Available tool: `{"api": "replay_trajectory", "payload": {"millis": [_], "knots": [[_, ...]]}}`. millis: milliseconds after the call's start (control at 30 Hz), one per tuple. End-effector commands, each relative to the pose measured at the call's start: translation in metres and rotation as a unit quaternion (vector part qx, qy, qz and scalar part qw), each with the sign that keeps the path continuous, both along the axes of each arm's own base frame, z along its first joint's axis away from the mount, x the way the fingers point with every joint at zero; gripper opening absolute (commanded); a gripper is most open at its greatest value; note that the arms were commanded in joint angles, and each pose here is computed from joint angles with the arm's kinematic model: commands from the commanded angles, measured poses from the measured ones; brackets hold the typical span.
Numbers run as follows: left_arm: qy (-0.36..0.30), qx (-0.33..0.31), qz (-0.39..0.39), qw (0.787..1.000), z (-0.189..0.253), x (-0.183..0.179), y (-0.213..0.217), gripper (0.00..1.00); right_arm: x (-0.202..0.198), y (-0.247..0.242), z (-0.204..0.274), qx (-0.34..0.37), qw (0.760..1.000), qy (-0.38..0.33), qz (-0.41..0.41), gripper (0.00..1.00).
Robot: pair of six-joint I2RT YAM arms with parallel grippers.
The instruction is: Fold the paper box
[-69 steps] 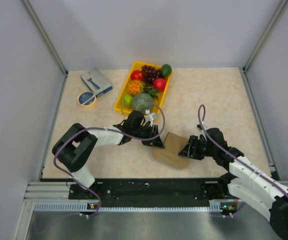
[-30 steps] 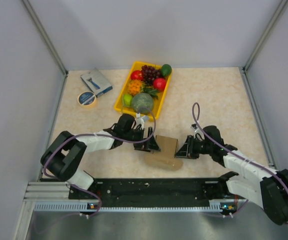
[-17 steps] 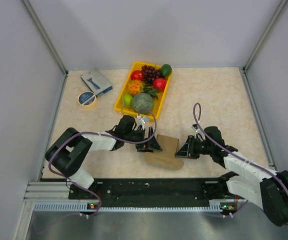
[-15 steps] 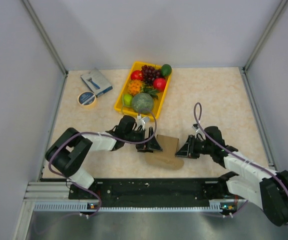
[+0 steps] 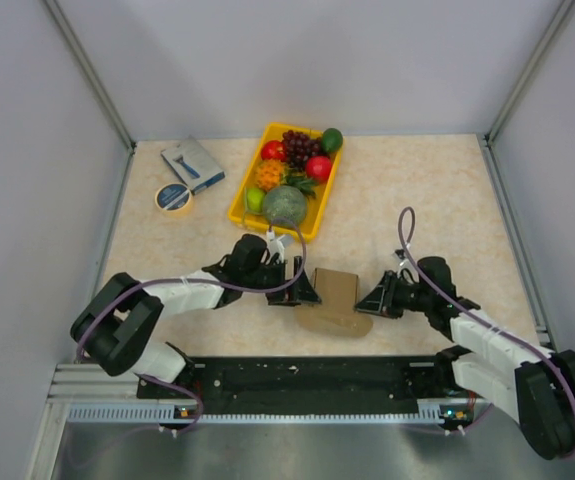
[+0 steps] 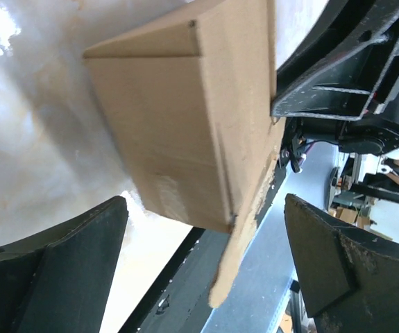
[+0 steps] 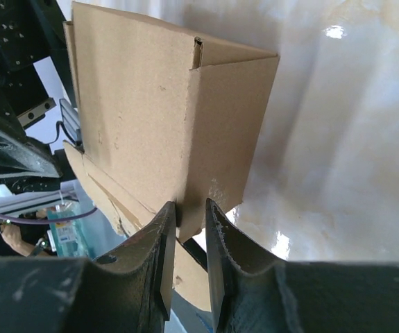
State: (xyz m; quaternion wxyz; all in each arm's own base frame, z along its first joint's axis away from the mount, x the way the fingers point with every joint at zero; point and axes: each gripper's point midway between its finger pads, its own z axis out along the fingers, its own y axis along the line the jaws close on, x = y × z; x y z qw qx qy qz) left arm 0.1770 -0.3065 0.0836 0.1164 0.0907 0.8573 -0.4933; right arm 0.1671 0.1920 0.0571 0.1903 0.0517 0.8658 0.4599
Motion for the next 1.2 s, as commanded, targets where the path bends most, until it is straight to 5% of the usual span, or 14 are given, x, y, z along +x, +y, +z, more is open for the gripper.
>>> {"api": "replay_trajectory", "payload": {"millis": [0,533,933,1033,1167], "knots": [[0.007,0.014,0.027,1.0,-0.009,0.002,0.005,0.98,-0.003,-0.023,-0.033,-0.059,0.997,0.02,-0.043,0.22],[0.042,-0.067,0.03,0.996,-0.003,-0.002,-0.035,0.97,-0.002,-0.025,-0.029,-0.061,0.997,0.009,-0.036,0.22],[0.042,-0.11,0.043,0.992,0.013,-0.002,-0.035,0.61,0.005,-0.023,-0.005,-0.077,0.996,-0.03,-0.014,0.26],[0.045,-0.108,0.057,0.991,0.016,-0.003,-0.027,0.59,0.006,-0.014,0.017,-0.081,0.995,-0.064,-0.002,0.3],[0.046,-0.098,0.066,0.992,0.027,-0.005,-0.014,0.59,0.002,-0.006,0.048,-0.144,0.98,-0.138,0.021,0.57]]}}
